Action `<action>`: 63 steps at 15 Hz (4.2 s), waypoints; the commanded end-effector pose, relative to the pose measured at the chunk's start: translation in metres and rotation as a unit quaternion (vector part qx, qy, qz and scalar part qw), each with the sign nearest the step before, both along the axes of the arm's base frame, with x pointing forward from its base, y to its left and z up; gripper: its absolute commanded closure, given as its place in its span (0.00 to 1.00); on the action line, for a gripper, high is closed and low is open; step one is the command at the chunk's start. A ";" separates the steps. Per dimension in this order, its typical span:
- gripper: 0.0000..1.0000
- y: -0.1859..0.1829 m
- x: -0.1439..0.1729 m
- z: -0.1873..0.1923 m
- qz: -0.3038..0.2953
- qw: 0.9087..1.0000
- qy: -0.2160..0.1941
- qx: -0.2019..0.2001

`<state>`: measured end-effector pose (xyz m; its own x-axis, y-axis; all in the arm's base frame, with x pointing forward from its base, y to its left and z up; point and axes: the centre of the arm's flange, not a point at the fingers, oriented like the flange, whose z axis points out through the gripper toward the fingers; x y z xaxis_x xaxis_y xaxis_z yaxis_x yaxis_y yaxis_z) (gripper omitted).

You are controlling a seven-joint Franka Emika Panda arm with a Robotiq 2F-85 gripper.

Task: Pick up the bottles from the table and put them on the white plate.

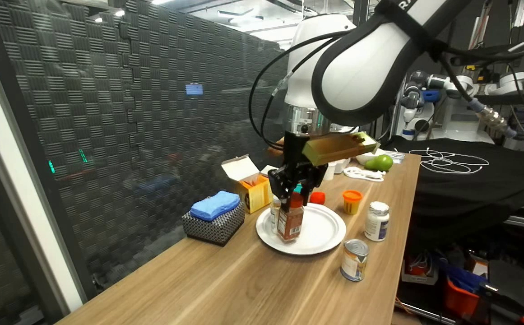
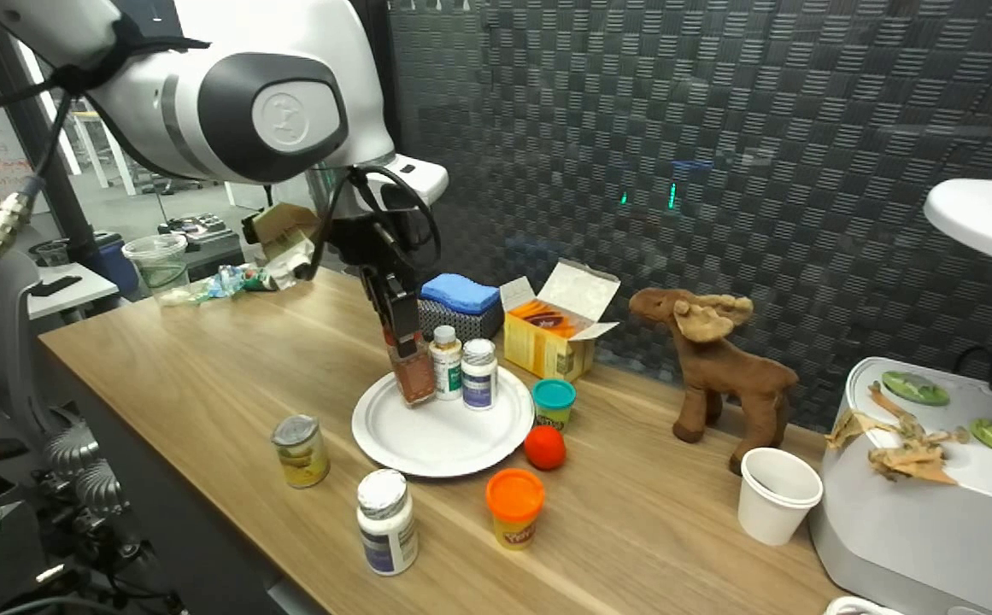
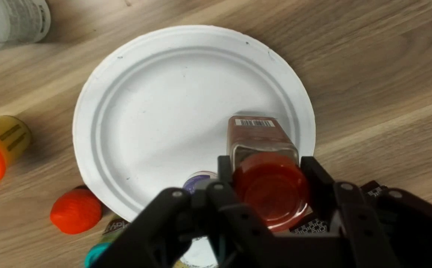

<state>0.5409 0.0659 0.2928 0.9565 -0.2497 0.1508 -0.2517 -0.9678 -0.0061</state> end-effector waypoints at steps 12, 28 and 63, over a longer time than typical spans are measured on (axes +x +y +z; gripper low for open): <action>0.00 0.016 -0.019 0.028 0.065 0.997 0.022 -0.021; 0.00 0.002 -0.117 -0.032 -0.023 0.998 0.053 -0.004; 0.84 -0.017 -0.026 -0.024 0.104 0.993 0.051 -0.013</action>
